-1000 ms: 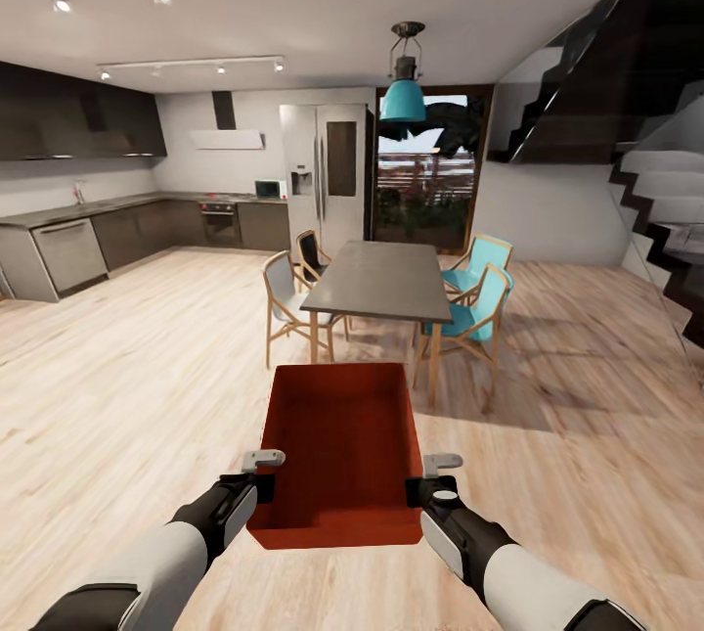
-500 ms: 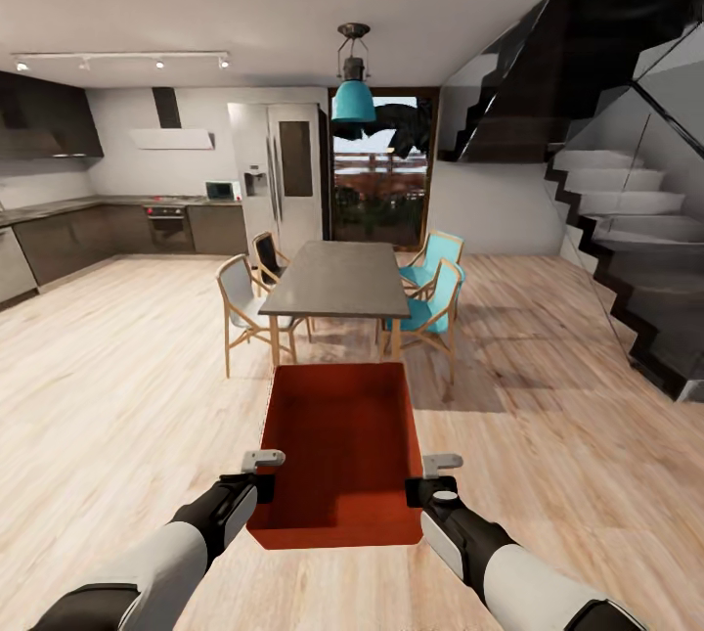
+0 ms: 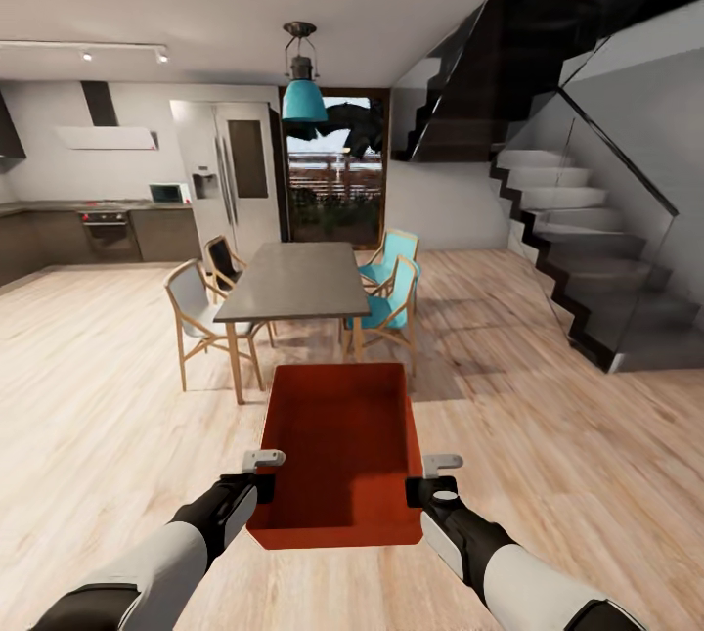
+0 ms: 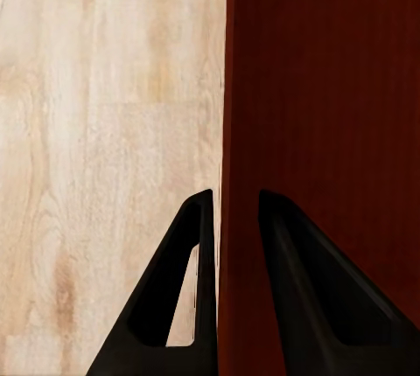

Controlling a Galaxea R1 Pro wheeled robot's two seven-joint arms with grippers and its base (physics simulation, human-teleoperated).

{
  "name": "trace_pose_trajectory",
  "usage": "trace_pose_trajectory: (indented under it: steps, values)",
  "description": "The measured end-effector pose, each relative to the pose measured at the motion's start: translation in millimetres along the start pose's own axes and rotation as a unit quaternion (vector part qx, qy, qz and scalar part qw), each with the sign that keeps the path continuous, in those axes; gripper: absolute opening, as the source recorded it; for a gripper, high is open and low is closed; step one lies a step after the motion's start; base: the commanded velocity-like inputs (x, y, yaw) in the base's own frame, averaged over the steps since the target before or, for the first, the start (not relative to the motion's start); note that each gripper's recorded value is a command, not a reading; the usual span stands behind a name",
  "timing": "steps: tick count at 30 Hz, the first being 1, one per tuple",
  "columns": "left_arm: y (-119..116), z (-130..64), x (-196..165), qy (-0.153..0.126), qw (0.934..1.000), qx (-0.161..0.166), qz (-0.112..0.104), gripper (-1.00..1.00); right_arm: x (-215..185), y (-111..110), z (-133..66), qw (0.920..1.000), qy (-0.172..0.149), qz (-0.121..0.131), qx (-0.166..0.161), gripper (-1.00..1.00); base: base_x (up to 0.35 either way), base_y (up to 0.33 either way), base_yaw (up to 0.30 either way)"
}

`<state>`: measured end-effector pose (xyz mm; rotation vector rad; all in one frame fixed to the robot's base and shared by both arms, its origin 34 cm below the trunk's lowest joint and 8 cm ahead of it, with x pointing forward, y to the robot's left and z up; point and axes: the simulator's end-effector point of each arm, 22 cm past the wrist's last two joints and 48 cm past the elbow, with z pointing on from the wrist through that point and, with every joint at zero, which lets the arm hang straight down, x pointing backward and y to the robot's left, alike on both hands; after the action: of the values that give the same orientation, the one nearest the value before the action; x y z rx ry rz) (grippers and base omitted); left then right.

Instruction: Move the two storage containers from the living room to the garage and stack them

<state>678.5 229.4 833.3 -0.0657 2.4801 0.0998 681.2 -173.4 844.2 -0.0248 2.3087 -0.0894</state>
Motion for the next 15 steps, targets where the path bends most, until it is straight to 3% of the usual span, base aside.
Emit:
trace_pose_trajectory:
  steps: [15]
  values:
    - [0.0,0.0,0.0,0.0,1.0,0.0,0.0,-1.0,0.0,0.0,0.0,1.0,0.0,0.0,0.0,-1.0,0.0,0.0,-0.293]
